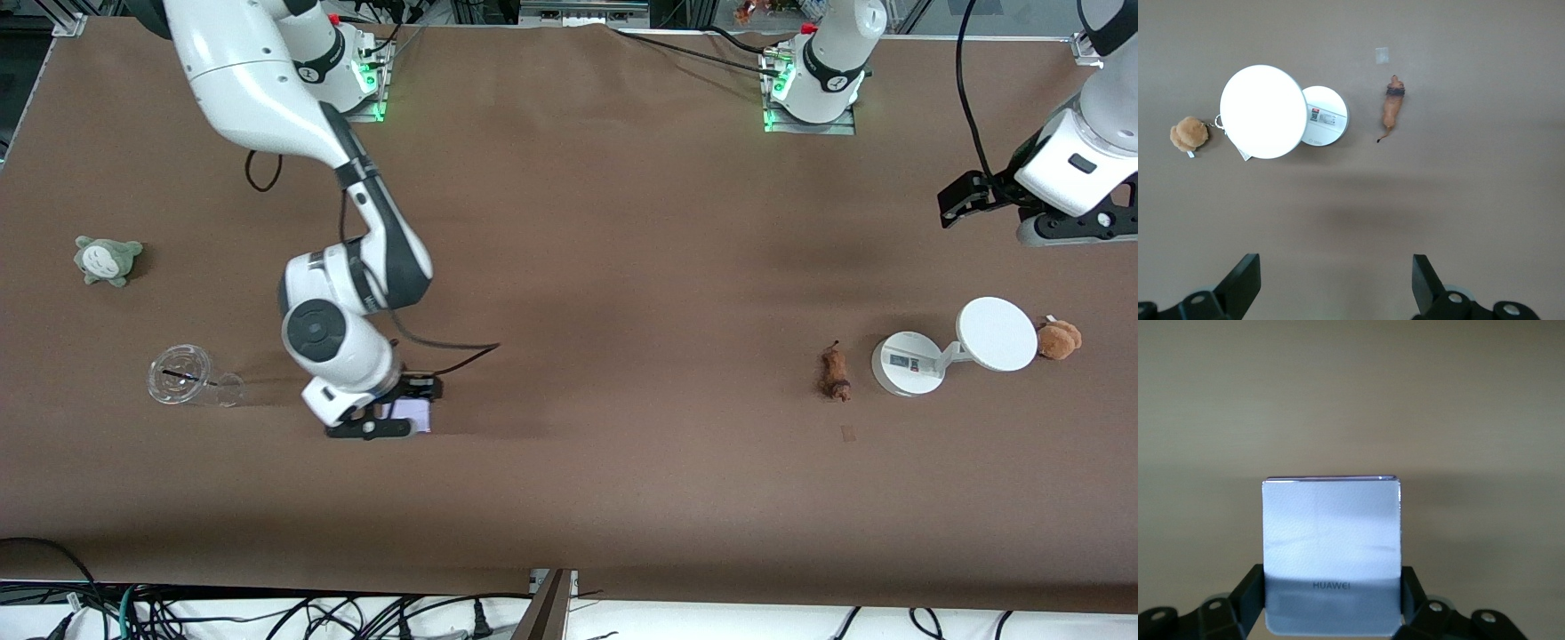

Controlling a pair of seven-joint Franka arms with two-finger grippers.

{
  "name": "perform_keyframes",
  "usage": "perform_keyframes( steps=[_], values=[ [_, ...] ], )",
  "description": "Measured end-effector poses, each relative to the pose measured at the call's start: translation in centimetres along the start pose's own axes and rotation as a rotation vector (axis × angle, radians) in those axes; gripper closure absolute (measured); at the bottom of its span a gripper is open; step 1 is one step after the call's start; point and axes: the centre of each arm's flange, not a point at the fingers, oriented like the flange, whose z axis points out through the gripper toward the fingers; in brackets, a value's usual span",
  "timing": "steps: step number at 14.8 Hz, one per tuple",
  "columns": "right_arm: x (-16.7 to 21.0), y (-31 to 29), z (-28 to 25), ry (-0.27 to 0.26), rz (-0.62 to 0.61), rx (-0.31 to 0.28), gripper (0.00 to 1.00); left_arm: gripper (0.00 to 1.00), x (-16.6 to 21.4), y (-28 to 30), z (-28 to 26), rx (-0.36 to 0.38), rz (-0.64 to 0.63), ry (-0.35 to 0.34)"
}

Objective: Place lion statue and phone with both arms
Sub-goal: 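Carry the phone with the right gripper and lower it beside the glass cup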

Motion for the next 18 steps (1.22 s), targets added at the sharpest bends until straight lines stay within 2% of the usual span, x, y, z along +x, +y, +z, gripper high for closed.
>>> perform_keyframes(
  steps=[3, 7, 12, 15, 18],
  values=[
    [0.2, 6.0, 2.0, -0.041, 0.036, -0.021, 0.15, 0.00, 0.9, -0.4, 0.5, -0.001, -0.006, -0.005],
    [-1.0, 10.0, 3.5, -0.081, 0.086, -0.044, 0.15, 0.00, 2.0, -0.4, -0.2, -0.004, 0.029, 0.013],
    [-1.8, 15.4, 4.0, -0.082, 0.076, -0.089, 0.15, 0.00, 3.4, -1.0, 1.1, -0.006, 0.043, -0.009],
    [-2.0, 17.0, 4.3, -0.084, 0.067, -0.095, 0.15, 0.00, 3.6, -1.0, 1.5, -0.008, 0.044, -0.016],
    [-2.5, 17.4, 5.4, -0.060, 0.058, -0.094, 0.15, 0.00, 3.8, -1.2, 1.9, -0.070, 0.026, -0.027]
  ],
)
